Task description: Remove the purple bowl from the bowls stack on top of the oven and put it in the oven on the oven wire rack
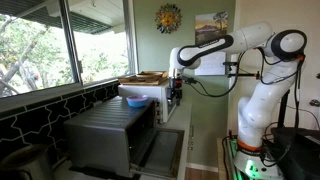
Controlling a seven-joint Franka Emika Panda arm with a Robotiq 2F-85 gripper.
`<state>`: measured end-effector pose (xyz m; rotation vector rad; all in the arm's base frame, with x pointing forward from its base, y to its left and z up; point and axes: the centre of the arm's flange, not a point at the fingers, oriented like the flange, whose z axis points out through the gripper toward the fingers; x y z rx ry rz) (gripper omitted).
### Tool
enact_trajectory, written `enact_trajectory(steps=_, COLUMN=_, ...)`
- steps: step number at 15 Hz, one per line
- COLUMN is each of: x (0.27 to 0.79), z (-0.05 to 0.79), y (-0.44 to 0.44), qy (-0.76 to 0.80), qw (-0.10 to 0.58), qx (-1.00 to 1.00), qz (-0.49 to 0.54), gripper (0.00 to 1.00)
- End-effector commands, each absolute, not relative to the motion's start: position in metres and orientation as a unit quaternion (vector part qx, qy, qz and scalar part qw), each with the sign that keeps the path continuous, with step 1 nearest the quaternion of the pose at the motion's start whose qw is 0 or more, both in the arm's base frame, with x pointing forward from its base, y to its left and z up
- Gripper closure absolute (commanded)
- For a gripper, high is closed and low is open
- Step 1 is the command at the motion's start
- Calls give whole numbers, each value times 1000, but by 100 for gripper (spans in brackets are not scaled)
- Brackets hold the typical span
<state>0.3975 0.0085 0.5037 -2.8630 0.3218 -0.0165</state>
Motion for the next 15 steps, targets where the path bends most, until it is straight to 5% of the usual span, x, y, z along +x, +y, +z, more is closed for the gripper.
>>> enact_trajectory(steps=1, x=397, z=504, y=8, qy=111, qw=130, qx=-985, qz=-6, gripper=0)
enact_trajectory(steps=15, x=399, z=520, y=13, qy=99, qw=125, qx=-987, qz=-13, gripper=0)
